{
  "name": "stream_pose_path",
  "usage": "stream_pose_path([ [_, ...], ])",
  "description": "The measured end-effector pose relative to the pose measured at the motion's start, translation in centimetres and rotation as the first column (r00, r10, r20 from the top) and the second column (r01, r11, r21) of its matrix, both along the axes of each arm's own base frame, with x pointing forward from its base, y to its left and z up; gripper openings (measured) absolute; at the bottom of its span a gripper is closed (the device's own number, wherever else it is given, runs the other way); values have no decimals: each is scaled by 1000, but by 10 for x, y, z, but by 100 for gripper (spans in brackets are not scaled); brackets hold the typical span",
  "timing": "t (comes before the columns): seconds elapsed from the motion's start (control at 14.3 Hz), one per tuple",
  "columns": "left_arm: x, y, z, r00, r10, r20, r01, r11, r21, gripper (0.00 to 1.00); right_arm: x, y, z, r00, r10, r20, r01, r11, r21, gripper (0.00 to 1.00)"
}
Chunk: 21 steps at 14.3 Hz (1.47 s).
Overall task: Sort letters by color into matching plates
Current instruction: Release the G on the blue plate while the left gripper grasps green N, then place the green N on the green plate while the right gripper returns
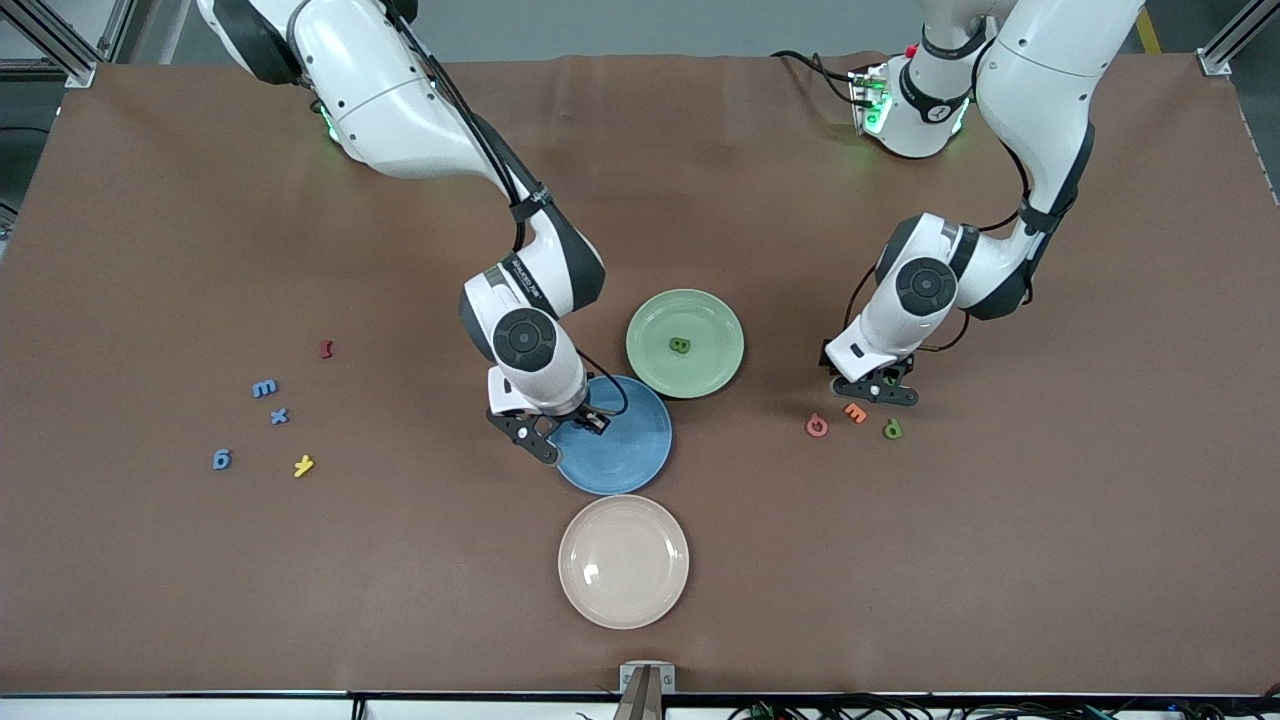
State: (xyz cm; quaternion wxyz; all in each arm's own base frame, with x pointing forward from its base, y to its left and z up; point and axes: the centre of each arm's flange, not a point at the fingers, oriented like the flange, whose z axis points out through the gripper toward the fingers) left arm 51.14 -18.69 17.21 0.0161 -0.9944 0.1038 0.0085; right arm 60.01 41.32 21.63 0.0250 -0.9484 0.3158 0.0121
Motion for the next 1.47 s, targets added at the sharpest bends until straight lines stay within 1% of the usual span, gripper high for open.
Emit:
stream_pose_path([
  [0.07,0,1,0,1000,2,0,-2,1000,0,59,0,1,-1,1000,0,5,0,1000,2,34],
  [0.14,1,1,1,1000,2,1,-2,1000,0,54,-1,2,-3,1000,1,7,-1,1000,3,34],
  [0.21,1,2,2,1000,4,4,-4,1000,-1,45,-1,3,-6,1000,2,8,-2,1000,3,34],
  [0.28,2,2,3,1000,4,5,-4,1000,-1,40,-2,4,-9,1000,3,11,-3,1000,4,34],
  [0.35,2,2,3,1000,4,5,-4,1000,-1,40,-2,5,-10,1000,4,12,-4,1000,4,34],
  [0.42,1,1,4,1000,3,6,-3,1000,-1,34,-2,5,-11,1000,4,13,-5,1000,4,34],
  [0.7,1,2,4,1000,5,6,-5,1000,-1,33,-1,3,-11,1000,3,17,-3,1000,0,35],
  [0.84,2,1,5,1000,13,9,-13,1000,-2,33,0,2,-11,1000,7,22,-7,1000,-8,50],
  [0.98,2,-7,7,1000,25,14,-25,1000,-9,33,1,2,-10,999,15,28,-14,1000,-16,70],
  [1.12,-1,-25,13,999,48,22,-47,999,-26,33,2,2,-8,999,17,34,-17,1000,-16,88],
  [1.19,-3,-36,16,998,61,23,-60,998,-34,33,3,2,-7,999,17,37,-16,1000,-16,99],
  [1.33,-7,-59,27,996,84,7,-84,996,-35,33,7,-1,-4,999,12,45,-11,1000,-17,100],
  [1.47,-10,-81,39,993,115,-1,-115,993,-38,33,18,-12,1,998,-7,58,7,1000,-14,100],
])
